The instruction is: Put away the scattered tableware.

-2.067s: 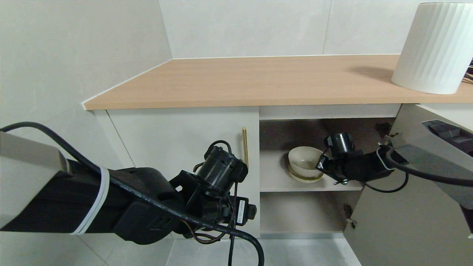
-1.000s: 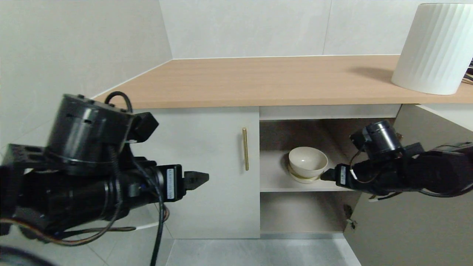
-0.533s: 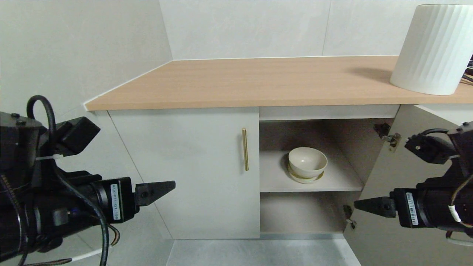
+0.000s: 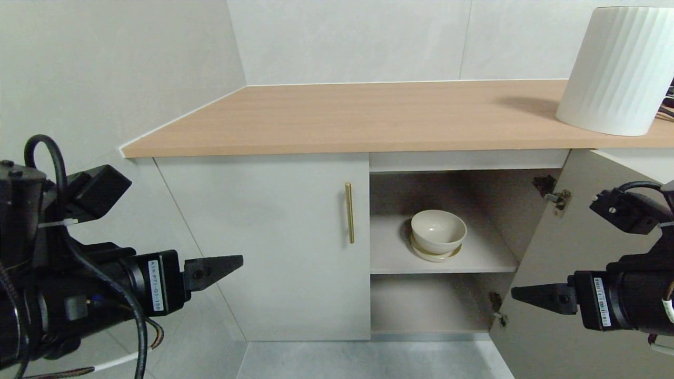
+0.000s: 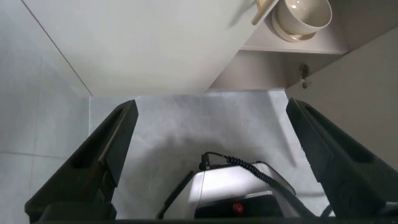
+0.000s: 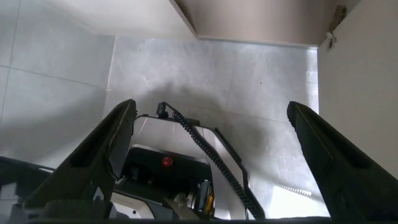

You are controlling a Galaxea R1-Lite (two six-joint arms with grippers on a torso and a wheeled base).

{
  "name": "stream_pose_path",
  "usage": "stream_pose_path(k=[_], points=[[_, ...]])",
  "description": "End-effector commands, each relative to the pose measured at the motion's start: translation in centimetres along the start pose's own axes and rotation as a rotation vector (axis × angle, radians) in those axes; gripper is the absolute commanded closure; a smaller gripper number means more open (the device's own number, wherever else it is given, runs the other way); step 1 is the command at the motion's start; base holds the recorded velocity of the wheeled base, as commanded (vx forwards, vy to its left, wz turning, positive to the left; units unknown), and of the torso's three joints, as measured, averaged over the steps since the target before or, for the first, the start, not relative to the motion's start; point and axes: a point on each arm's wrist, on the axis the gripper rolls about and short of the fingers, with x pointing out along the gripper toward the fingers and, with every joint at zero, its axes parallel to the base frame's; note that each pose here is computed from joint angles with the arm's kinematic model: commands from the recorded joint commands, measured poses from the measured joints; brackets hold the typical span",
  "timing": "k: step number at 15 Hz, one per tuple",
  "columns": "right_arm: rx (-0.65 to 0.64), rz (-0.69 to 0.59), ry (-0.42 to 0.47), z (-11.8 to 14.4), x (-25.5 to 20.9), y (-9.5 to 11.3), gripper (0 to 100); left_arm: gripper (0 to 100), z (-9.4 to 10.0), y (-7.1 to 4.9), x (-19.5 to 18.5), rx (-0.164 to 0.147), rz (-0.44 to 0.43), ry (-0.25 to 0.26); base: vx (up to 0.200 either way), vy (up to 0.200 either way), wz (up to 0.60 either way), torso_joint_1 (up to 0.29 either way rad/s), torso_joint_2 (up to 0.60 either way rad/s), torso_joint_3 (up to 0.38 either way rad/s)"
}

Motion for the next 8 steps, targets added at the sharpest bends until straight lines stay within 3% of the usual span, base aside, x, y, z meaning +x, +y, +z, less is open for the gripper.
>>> stream_pose_path(k=[1,8], points=[[-0.003,0.000,0.006,-0.07,-0.03,0.04,0,0,0.04,0.02,-0.01,-0.001,0.003,-0.002,-0.200,0.000,0.00,0.002,0.00,0.002],[-0.010,-0.013,0.011,-0.24,-0.41,-0.09,0,0,-0.08,0.08,0.00,0.001,0.003,0.002,-0.200,0.000,0.00,0.006,0.00,-0.002]])
